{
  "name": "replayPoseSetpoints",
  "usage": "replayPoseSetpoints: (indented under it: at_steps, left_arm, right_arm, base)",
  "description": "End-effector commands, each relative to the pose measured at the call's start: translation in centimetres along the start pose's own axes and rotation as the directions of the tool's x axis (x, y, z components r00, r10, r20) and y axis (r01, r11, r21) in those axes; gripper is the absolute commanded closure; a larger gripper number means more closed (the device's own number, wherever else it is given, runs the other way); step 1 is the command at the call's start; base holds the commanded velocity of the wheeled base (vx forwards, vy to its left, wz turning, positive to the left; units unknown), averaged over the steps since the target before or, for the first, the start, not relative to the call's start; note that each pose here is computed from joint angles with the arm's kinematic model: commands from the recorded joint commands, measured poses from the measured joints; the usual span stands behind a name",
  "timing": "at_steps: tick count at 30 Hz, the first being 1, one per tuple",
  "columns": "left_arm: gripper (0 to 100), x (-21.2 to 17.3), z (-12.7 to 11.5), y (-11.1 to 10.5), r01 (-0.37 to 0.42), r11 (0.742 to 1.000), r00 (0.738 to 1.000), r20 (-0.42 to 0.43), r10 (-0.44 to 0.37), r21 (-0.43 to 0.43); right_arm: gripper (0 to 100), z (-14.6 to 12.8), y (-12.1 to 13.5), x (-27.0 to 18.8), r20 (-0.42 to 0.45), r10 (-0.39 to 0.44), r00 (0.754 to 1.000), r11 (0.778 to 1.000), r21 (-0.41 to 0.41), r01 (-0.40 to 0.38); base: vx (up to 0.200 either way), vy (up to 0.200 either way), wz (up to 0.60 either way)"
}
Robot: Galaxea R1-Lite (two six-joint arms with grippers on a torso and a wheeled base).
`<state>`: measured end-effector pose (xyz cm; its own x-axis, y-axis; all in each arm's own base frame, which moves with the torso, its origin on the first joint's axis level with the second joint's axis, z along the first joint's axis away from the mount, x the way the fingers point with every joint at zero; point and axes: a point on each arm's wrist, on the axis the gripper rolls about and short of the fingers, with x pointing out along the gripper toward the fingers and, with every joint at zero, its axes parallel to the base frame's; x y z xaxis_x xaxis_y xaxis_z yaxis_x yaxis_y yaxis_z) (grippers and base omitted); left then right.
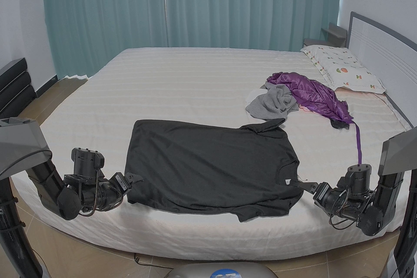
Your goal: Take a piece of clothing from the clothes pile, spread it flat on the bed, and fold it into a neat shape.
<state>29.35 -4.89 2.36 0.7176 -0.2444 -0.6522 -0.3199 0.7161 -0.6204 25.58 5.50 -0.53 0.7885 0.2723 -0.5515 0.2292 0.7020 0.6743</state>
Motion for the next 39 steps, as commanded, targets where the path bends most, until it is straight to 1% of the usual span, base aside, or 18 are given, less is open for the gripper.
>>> replayPoseSetpoints:
  at_steps: [1, 4, 6, 10, 18, 19, 24, 27, 29, 31, 34, 35, 37, 39]
  left_arm:
    - [0, 0.5, -0.4, 0.2, -0.013, 1.0, 1.0, -0.016, 0.013, 0.003]
    - [0, 1.5, -1.1, 0.7, -0.058, 0.998, 0.998, -0.027, 0.058, 0.009]
    - [0, 1.7, -1.3, 0.8, -0.07, 0.997, 0.997, -0.024, 0.071, 0.011]
    - [0, 2.1, -1.6, 0.3, -0.058, 0.998, 0.998, -0.03, 0.059, 0.024]
    - [0, 3.8, -1.2, -0.3, -0.052, 0.998, 0.999, -0.015, 0.052, 0.029]
    - [100, 3.9, -1.1, -0.3, -0.055, 0.998, 0.998, -0.009, 0.055, 0.03]
    - [100, 3.6, -1.2, -0.3, -0.062, 0.998, 0.998, -0.008, 0.062, 0.028]
    - [100, 2.8, -0.7, -0.5, -0.082, 0.996, 0.996, 0.048, 0.081, 0.027]
    - [100, 2.6, -0.5, -0.6, -0.08, 0.996, 0.995, 0.062, 0.078, 0.026]
    - [100, 1.8, -0.1, -1.1, -0.063, 0.998, 0.995, 0.082, 0.061, 0.029]
    - [100, 1.1, -0.1, -1.2, -0.065, 0.997, 0.995, 0.083, 0.062, 0.033]
    - [100, 0.3, -0.2, -1.2, -0.083, 0.993, 0.995, 0.069, 0.078, 0.078]
    - [100, -0.2, -0.3, -0.9, -0.111, 0.985, 0.993, 0.053, 0.105, 0.131]
    - [100, -0.4, -0.2, -0.9, -0.115, 0.983, 0.993, 0.057, 0.108, 0.14]
  right_arm:
    - [0, -0.6, -0.7, 0.8, -0.024, -0.022, 0.999, 1.0, 0.0, 0.022]
    - [0, -1.1, -0.8, 0.6, -0.029, -0.014, 0.999, 1.0, -0.006, 0.014]
    - [0, -1.3, -0.8, 0.5, -0.036, -0.017, 0.999, 1.0, -0.008, 0.016]
    - [0, -1.3, -0.8, 0.5, -0.037, -0.018, 0.999, 1.0, -0.008, 0.018]
    - [0, -1.3, -0.8, 0.5, -0.037, -0.018, 0.999, 1.0, -0.007, 0.018]
    - [0, -1.3, -0.8, 0.5, -0.037, -0.018, 0.999, 1.0, -0.007, 0.018]
    - [0, -1.4, -0.8, 0.5, -0.041, -0.019, 0.999, 1.0, -0.007, 0.018]
    - [0, -2.1, -0.6, 1.1, -0.064, -0.012, 0.998, 1.0, -0.023, 0.011]
    - [0, -2.3, -0.4, 1.3, -0.071, -0.007, 0.997, 1.0, -0.029, 0.005]
    - [0, -3.0, 0.4, 1.8, -0.08, 0.02, 0.997, 0.998, -0.052, -0.024]
    - [0, -3.0, 0.9, 2.0, -0.074, 0.037, 0.997, 0.997, -0.059, -0.042]
    - [0, -2.9, 1.1, 2.2, -0.068, 0.047, 0.997, 0.997, -0.061, -0.051]
    - [0, -2.8, 1.1, 2.4, -0.064, 0.047, 0.997, 0.997, -0.063, -0.051]
    - [0, -2.8, 1.2, 2.5, -0.062, 0.047, 0.997, 0.997, -0.063, -0.051]
  base:
    - [0.0, 0.0, 0.0]
    - [0.0, 0.0, 0.0]
    - [0.0, 0.0, 0.0]
    - [0.0, 0.0, 0.0]
    - [0.0, 0.0, 0.0]
    - [0.0, 0.0, 0.0]
    - [0.0, 0.0, 0.0]
    - [0.0, 0.0, 0.0]
    - [0.0, 0.0, 0.0]
    - [0.0, 0.0, 0.0]
    - [0.0, 0.0, 0.0]
    - [0.0, 0.0, 0.0]
    - [0.0, 0.0, 0.0]
    - [0.0, 0.0, 0.0]
